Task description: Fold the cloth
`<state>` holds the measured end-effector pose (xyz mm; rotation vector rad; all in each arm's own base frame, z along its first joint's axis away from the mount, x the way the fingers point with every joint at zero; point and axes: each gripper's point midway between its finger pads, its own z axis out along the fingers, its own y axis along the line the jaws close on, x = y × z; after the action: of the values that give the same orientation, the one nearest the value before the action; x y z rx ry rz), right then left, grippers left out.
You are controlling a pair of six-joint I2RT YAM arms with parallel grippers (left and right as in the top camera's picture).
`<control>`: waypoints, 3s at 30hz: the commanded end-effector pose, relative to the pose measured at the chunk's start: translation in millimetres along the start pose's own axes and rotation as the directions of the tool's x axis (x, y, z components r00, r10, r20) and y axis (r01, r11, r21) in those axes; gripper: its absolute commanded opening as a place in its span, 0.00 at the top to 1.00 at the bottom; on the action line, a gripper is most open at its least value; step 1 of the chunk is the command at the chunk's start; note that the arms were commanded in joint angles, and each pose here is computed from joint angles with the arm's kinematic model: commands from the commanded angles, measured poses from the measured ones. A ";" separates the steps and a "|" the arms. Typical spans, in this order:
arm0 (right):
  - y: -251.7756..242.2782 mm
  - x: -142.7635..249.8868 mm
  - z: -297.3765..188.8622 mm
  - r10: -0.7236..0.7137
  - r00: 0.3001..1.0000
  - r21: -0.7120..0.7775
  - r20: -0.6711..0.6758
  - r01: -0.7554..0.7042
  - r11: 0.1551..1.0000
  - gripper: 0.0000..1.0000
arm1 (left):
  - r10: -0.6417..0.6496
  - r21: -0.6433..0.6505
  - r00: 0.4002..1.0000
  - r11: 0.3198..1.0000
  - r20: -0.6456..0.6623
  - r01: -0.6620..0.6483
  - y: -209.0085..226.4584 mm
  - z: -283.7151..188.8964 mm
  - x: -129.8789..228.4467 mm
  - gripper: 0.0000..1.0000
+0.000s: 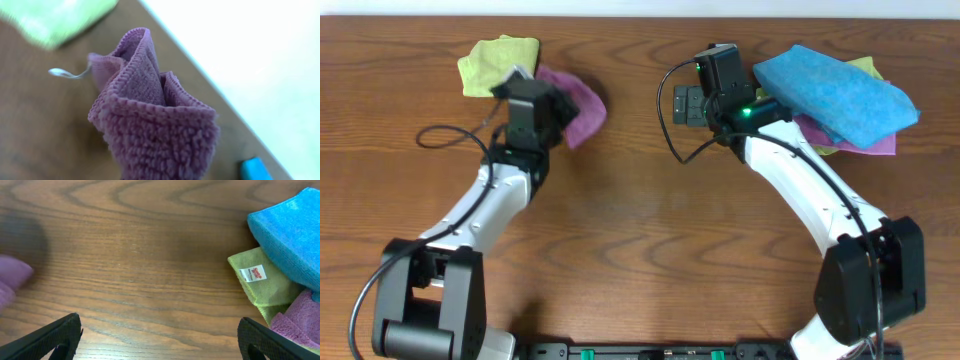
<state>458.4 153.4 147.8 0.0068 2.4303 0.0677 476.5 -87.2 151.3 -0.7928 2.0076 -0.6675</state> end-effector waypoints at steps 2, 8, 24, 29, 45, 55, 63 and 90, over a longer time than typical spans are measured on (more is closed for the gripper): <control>2.7 -2.1 -5.6 -0.014 1.000 -0.015 0.009 0.014 1.000 0.01 | 0.032 0.093 0.996 0.995 0.079 -0.039 -35.9 -11.9 -46.1 0.94; 3.2 -0.8 -5.7 -0.015 1.000 -0.018 0.004 0.015 1.000 0.01 | 0.028 0.095 0.987 0.995 0.156 -0.043 -34.2 -18.9 -88.6 0.94; 6.5 0.3 -5.7 -0.019 1.000 -0.038 -0.003 0.019 0.999 0.01 | -0.015 0.136 0.914 0.990 0.406 -0.044 -7.9 -13.6 -170.0 0.94; 7.1 -0.8 -5.8 -0.046 0.999 -0.039 0.003 0.046 0.998 0.01 | -0.056 0.158 0.890 0.987 0.452 -0.018 5.0 8.0 -173.3 0.94; 7.7 -4.1 -5.8 -0.202 0.979 -0.040 0.023 0.203 0.978 0.01 | -0.079 0.101 0.840 0.994 0.538 0.029 41.0 55.1 -179.1 0.94; 7.2 -5.7 -5.6 -0.231 0.972 -0.038 0.030 0.232 0.972 0.01 | -0.087 0.110 0.840 0.993 0.535 0.033 45.3 85.9 -182.7 0.94; 9.5 -12.4 -5.8 -0.224 0.973 -0.041 0.058 0.227 0.973 0.01 | -0.098 0.093 0.862 0.994 0.497 0.059 61.9 107.7 -166.1 0.94; 17.4 -12.9 -6.6 -0.223 0.973 -0.080 0.066 0.228 0.970 0.01 | 0.043 -0.174 0.895 0.984 0.443 0.039 136.4 121.4 -152.0 0.94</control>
<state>466.5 164.4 156.3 -0.2733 2.3651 0.0327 606.4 70.3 66.1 -0.9422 1.7022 -0.3457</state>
